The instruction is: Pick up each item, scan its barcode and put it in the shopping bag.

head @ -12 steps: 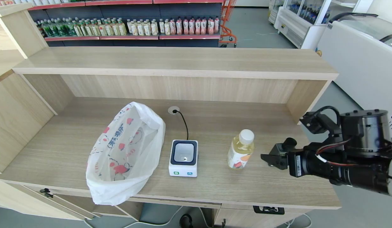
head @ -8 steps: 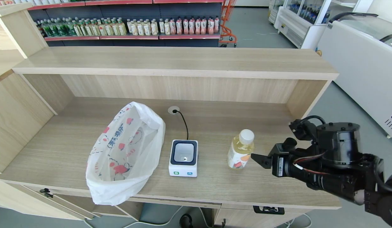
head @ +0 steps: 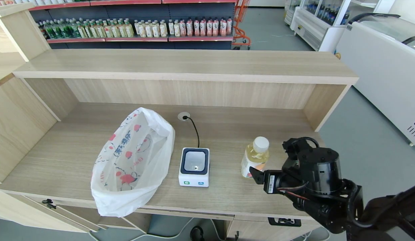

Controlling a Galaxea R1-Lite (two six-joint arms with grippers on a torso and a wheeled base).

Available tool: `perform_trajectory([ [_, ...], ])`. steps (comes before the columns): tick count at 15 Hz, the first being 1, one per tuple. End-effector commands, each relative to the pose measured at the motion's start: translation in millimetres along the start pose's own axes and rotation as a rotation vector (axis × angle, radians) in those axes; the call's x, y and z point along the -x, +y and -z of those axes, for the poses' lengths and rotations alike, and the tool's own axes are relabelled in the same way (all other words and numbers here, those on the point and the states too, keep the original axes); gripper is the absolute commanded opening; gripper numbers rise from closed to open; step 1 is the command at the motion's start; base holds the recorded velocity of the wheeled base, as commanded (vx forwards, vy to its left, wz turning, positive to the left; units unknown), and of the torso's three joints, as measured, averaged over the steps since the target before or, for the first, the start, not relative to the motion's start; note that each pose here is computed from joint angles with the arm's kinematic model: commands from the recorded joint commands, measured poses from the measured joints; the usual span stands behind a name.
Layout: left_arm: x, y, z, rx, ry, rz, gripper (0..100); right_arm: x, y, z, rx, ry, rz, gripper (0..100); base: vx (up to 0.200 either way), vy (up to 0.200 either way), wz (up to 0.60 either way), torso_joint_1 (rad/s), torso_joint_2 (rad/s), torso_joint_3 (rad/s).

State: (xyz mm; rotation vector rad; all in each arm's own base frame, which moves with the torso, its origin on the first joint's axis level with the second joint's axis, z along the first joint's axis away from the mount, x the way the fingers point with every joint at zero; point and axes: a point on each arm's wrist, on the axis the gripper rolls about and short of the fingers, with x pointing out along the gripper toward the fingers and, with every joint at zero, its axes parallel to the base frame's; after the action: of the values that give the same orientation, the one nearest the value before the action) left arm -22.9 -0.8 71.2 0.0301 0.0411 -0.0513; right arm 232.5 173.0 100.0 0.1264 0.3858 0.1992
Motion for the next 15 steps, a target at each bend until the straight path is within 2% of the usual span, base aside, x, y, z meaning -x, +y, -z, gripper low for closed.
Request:
perform_trajectory([
  [1,0.0,0.0,0.0,0.000,0.000,0.000,100,-16.2,4.5,12.5,0.015,0.021,0.004,100,0.000,0.000,0.00,0.000,0.00,0.000],
  [4,0.0,0.0,0.0,0.000,0.000,0.000,100,-26.7,6.7,15.3,0.041,-0.004,-0.001,100,0.000,0.000,0.00,0.000,0.00,0.000],
  [11,0.0,0.0,0.0,0.000,0.000,0.000,100,-61.8,29.5,15.7,0.069,-0.047,-0.032,100,0.000,0.000,0.00,0.000,0.00,0.000],
  [15,0.0,0.0,0.0,0.000,0.000,0.000,100,-71.8,34.9,17.4,0.096,-0.067,-0.042,100,0.000,0.000,0.00,0.000,0.00,0.000],
])
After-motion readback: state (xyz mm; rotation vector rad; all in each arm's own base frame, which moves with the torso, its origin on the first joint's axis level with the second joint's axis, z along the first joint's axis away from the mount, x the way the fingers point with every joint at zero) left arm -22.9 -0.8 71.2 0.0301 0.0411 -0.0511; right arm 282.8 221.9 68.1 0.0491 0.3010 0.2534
